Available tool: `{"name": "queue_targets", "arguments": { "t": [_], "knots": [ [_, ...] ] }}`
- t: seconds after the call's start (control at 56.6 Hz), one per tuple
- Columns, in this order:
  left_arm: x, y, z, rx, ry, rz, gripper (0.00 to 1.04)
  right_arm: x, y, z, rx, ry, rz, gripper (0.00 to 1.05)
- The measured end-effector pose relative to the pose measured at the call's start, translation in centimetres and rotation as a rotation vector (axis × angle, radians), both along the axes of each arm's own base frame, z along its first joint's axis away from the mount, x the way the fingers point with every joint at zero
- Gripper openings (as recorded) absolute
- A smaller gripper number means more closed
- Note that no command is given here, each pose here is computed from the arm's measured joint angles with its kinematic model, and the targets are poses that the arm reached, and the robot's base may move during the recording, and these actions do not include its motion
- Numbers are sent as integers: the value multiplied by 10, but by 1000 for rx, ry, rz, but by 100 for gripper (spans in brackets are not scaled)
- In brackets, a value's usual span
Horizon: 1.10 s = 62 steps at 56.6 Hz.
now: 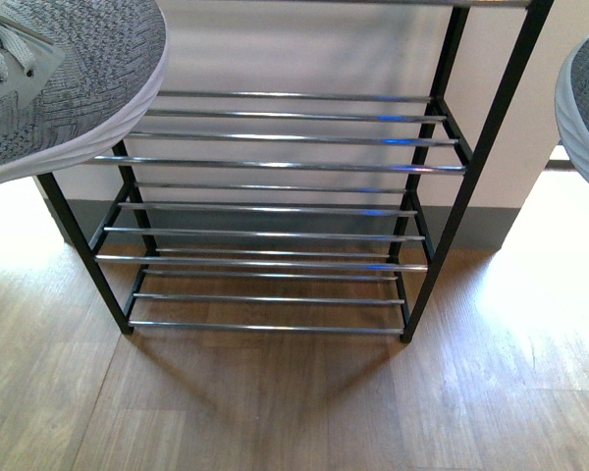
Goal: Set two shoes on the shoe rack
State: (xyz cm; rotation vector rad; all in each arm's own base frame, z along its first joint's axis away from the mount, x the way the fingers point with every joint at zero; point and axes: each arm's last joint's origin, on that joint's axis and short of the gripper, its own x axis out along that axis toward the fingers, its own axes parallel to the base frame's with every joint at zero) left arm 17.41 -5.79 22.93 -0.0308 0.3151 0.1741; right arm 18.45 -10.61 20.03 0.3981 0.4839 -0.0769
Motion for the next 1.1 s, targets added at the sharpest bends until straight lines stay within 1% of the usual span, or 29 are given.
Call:
{"name": "queue_targets", "arguments": {
  "t": [0.654, 0.689, 0.742, 0.795, 0.883, 1.007, 1.095],
  "knots": [
    [0, 0, 0, 0, 0, 0, 2, 0, 0, 0, 0, -4, 4, 1],
    [0, 0, 0, 0, 0, 0, 2, 0, 0, -2, -31, -86, 57, 1],
    [0, 0, 0, 0, 0, 0, 2, 0, 0, 0, -70, -150, 82, 1],
    [0, 0, 0, 0, 0, 0, 2, 2, 1, 7, -97, -192, 98, 1],
    [0, 0, 0, 0, 0, -1, 2, 6, 7, 18, -107, -211, 111, 1],
    [0, 0, 0, 0, 0, 0, 2, 20, 17, 34, -77, -202, 102, 1],
    [0, 0, 0, 0, 0, 0, 2, 37, 31, 49, -53, -192, 109, 1]
  ]
}}
